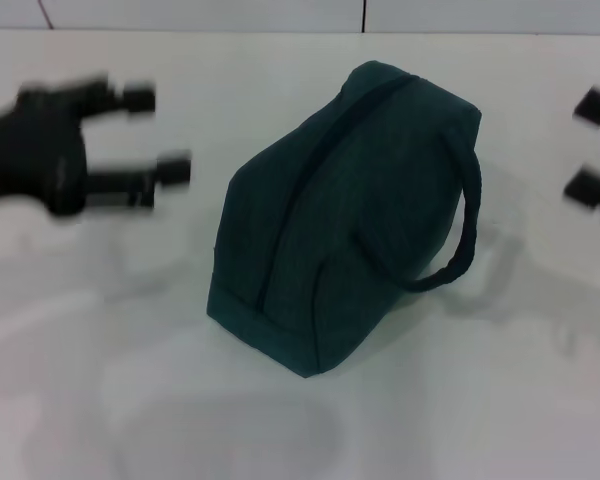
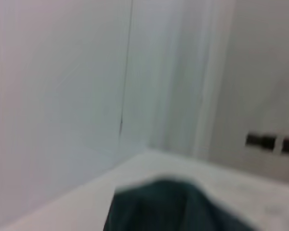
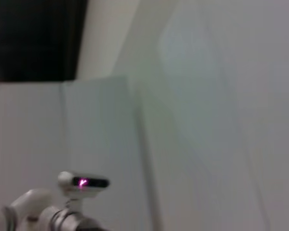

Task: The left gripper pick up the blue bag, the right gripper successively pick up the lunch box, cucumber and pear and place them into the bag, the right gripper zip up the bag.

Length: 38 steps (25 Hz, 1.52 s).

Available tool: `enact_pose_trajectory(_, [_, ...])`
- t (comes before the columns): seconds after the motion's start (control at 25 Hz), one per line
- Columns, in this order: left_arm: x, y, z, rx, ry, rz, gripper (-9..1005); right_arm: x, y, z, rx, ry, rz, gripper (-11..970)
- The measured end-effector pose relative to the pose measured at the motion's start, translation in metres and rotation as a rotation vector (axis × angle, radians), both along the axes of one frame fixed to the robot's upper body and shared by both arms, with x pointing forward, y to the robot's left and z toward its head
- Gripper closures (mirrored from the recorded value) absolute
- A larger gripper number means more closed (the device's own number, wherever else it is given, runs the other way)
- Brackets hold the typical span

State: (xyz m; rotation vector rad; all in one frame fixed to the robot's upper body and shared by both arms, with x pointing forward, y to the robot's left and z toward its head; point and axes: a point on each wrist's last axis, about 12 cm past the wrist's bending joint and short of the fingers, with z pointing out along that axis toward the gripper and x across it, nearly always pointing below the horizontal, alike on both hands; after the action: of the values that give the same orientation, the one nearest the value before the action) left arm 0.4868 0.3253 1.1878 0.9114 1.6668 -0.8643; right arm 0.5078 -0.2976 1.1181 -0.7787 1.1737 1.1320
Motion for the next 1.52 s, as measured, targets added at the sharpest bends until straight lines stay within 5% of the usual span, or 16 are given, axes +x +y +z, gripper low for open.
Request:
enact_pose_trajectory(0.24, [-0.032,0.014,-0.060,0.067,0.068,0.012,115,-0.021,0.020,-0.028,-0.119,-0.017,0.086,85])
enact_pose_trajectory(0.68, [-0.061,0.014,-0.128,0.078,0.060,0.005,117,-0.057,0.034,-0.095,-0.362,0.100,0.003,85])
enact_pose_trajectory(1.52, [-0.067,0.014,-0.135,0.056,0.077,0.011,120,-0.064,0.034,-0.104,-0.387,0.110,-0.043,85])
